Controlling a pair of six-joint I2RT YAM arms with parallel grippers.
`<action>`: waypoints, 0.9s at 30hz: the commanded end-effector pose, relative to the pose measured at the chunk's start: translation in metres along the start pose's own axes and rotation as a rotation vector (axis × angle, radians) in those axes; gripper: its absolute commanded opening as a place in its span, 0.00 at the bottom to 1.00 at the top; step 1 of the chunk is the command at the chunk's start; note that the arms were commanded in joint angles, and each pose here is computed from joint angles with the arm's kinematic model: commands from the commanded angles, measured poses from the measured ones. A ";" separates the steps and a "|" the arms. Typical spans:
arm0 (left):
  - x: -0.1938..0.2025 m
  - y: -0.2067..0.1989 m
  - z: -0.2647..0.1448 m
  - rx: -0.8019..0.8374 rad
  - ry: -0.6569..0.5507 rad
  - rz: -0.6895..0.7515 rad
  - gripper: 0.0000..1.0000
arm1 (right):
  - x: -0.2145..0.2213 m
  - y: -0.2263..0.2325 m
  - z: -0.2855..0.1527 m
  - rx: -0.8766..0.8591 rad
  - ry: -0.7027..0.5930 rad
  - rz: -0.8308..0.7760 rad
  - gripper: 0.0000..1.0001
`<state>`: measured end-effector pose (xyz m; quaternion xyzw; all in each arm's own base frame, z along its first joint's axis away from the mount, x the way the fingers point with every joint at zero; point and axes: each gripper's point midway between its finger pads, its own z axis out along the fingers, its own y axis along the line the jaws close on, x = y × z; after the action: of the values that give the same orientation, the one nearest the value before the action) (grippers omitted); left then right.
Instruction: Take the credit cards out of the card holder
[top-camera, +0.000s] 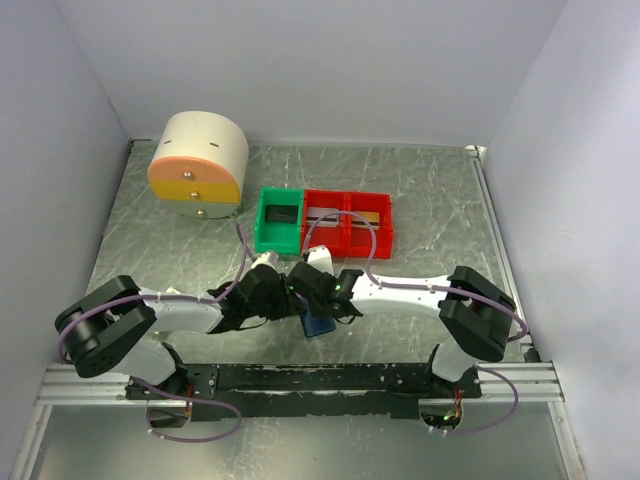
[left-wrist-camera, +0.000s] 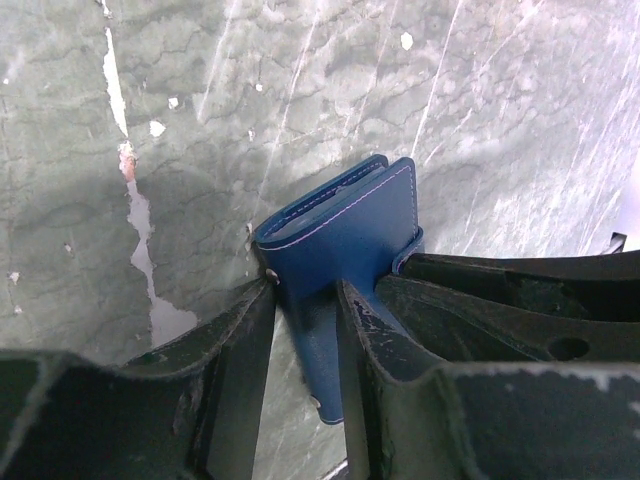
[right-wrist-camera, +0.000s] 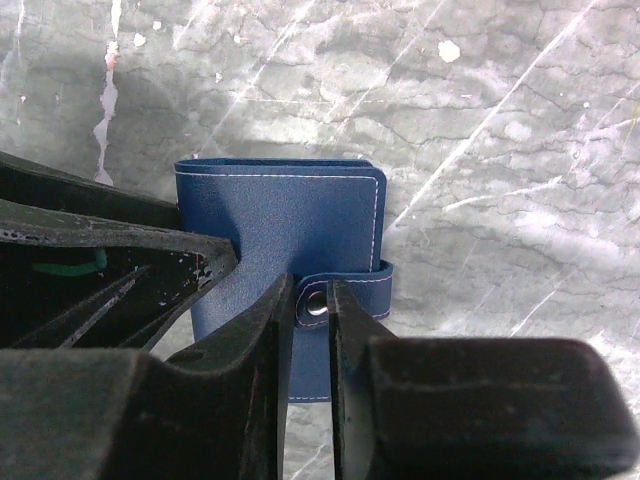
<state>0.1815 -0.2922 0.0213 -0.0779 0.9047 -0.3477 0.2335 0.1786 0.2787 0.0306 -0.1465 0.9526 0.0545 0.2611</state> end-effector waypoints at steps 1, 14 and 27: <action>0.014 0.025 0.000 -0.105 0.057 0.042 0.41 | 0.008 -0.007 0.001 0.017 0.005 0.016 0.13; 0.017 0.039 0.003 -0.175 0.075 0.052 0.34 | -0.012 -0.009 -0.021 -0.099 -0.084 0.119 0.00; 0.009 0.031 0.001 -0.173 0.062 0.099 0.36 | 0.000 -0.045 -0.019 0.055 -0.045 0.086 0.12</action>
<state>0.1837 -0.2937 0.0195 -0.0638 0.9169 -0.3228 0.2260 0.1795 0.2482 0.0469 -0.0993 0.9508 0.0868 0.2803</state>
